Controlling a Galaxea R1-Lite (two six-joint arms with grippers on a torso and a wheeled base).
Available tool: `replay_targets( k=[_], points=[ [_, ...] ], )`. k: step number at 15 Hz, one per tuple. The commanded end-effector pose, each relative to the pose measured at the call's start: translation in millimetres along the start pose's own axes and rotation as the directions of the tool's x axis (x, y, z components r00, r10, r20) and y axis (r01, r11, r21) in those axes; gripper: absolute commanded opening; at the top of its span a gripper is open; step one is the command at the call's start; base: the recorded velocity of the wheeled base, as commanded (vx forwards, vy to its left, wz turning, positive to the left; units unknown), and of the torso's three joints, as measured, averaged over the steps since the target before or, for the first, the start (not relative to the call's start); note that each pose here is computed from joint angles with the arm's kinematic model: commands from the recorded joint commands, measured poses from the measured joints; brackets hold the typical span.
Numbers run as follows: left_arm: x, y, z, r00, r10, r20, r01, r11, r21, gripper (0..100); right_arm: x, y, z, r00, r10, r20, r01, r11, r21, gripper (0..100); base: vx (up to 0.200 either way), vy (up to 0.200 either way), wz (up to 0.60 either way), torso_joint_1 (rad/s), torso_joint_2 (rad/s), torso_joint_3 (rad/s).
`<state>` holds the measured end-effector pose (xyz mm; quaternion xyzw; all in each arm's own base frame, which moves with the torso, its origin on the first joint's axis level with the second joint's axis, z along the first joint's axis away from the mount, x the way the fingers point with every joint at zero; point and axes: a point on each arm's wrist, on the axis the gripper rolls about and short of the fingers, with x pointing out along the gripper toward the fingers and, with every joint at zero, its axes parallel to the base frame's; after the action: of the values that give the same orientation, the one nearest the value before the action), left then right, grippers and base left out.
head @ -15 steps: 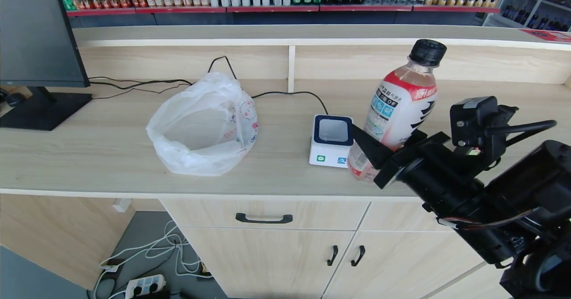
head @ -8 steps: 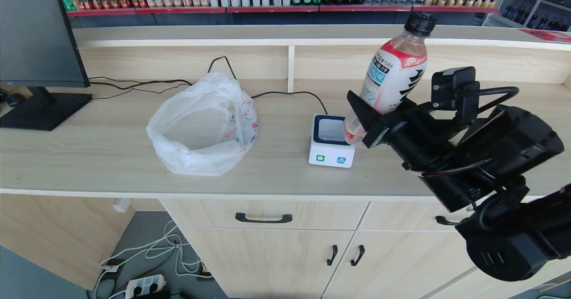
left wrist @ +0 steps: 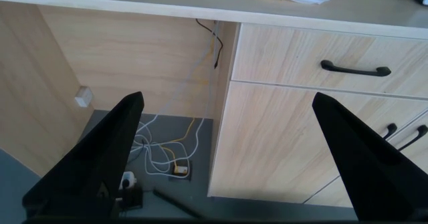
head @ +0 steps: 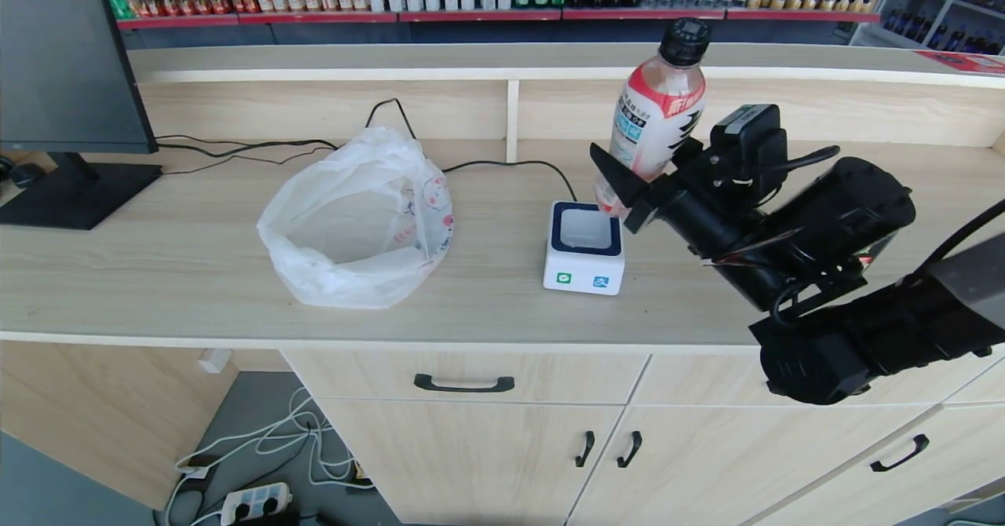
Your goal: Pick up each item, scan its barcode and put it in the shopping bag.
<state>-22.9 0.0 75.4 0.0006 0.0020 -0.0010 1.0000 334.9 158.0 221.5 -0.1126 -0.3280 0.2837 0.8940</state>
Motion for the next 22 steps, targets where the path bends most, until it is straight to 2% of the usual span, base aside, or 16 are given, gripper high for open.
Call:
replay_targets(
  k=[1,3,4,5,8,11,14,22],
  points=[
    [0.0,0.0,-0.1,1.000,0.000,-0.001,0.000,1.000,0.000,100,1.7,-7.2,-9.4,1.000,0.015,0.001,-0.015,0.998,-0.062,0,0.000,0.000,0.00,0.000,0.00,0.000],
    [0.0,0.0,-0.1,1.000,-0.001,-0.001,0.001,1.000,0.002,100,7.5,-12.5,-3.5,0.998,0.033,0.044,-0.022,0.971,-0.237,0,0.000,0.000,0.00,0.000,0.00,0.000],
    [0.0,0.0,-0.1,1.000,-0.001,-0.001,0.001,1.000,0.002,100,7.8,-12.3,-3.9,0.998,0.040,0.046,-0.027,0.964,-0.264,0,0.000,0.000,0.00,0.000,0.00,0.000],
    [0.1,0.0,0.0,1.000,-0.001,0.003,0.001,1.000,0.002,100,6.9,-9.5,-10.3,0.998,0.051,0.032,-0.037,0.942,-0.335,0,0.000,0.000,0.00,0.000,0.00,0.000],
    [0.1,0.0,0.6,1.000,-0.001,0.009,0.001,1.000,0.005,100,8.1,-3.0,-20.3,0.996,0.090,0.024,-0.073,0.912,-0.405,0,0.000,0.000,0.00,0.000,0.00,0.000],
    [0.1,0.0,0.6,1.000,0.000,0.009,0.000,1.000,0.002,100,9.8,-1.5,-33.6,0.963,0.263,0.062,-0.201,0.852,-0.483,0,0.000,0.000,0.00,0.000,0.00,0.000],
    [0.1,0.0,0.4,1.000,-0.001,0.007,0.001,1.000,0.003,100,22.5,-2.3,-45.7,0.963,0.254,0.089,-0.180,0.854,-0.488,0,0.000,0.000,0.00,0.000,0.00,0.000],
    [0.1,0.0,0.4,1.000,0.000,0.007,0.000,1.000,-0.001,100,21.4,-10.2,-66.6,0.969,0.240,0.062,-0.176,0.843,-0.509,0,0.000,0.000,0.00,0.000,0.00,0.000]
  ],
)
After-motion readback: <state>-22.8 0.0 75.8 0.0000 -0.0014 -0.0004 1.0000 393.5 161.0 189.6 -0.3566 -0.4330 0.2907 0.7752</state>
